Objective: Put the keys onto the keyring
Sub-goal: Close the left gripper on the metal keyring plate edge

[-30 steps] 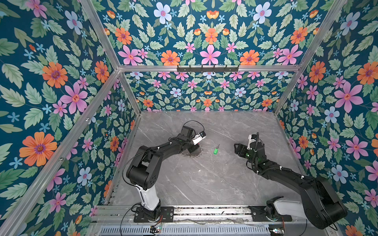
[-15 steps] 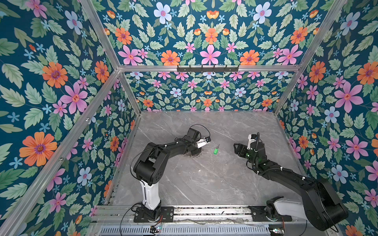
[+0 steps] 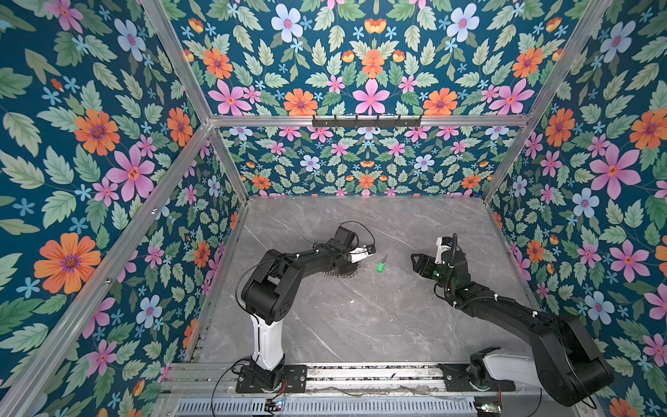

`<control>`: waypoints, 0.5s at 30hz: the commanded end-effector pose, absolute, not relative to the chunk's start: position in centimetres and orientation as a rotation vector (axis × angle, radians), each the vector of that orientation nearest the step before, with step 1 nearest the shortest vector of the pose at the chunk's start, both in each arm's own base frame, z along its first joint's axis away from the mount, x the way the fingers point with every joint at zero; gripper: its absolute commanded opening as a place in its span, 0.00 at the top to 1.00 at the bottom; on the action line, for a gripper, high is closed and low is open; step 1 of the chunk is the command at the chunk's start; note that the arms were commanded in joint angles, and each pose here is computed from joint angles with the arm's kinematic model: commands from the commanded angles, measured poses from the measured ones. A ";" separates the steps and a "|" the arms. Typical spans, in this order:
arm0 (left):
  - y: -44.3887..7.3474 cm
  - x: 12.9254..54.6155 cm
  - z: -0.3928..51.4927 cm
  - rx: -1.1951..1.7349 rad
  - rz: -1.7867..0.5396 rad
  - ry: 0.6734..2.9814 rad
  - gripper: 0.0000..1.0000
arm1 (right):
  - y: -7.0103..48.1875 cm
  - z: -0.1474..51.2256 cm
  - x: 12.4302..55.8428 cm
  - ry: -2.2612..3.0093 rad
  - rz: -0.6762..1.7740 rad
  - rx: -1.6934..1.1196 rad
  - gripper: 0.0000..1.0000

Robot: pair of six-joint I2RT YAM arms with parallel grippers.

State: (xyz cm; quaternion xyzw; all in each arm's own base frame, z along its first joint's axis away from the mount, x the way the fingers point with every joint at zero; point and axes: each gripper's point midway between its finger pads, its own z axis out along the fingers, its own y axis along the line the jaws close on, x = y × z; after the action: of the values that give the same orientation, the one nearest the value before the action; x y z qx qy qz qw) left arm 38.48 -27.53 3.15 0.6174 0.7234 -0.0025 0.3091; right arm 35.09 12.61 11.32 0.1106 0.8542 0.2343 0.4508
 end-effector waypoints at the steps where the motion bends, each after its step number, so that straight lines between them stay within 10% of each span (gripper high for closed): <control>1: -27.1 37.6 1.7 1.692 -0.007 1.941 0.66 | 12.8 12.0 35.5 2.089 0.597 0.281 0.19; 15: -27.5 39.6 5.0 1.495 0.018 1.981 0.60 | 12.7 12.5 35.2 2.077 0.597 0.276 0.19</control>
State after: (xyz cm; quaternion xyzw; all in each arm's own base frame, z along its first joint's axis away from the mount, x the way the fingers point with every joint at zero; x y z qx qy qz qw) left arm 39.25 -27.67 3.98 0.5988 0.7350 0.0093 0.3178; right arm 35.11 12.74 12.03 0.1083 0.8500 0.2403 0.4560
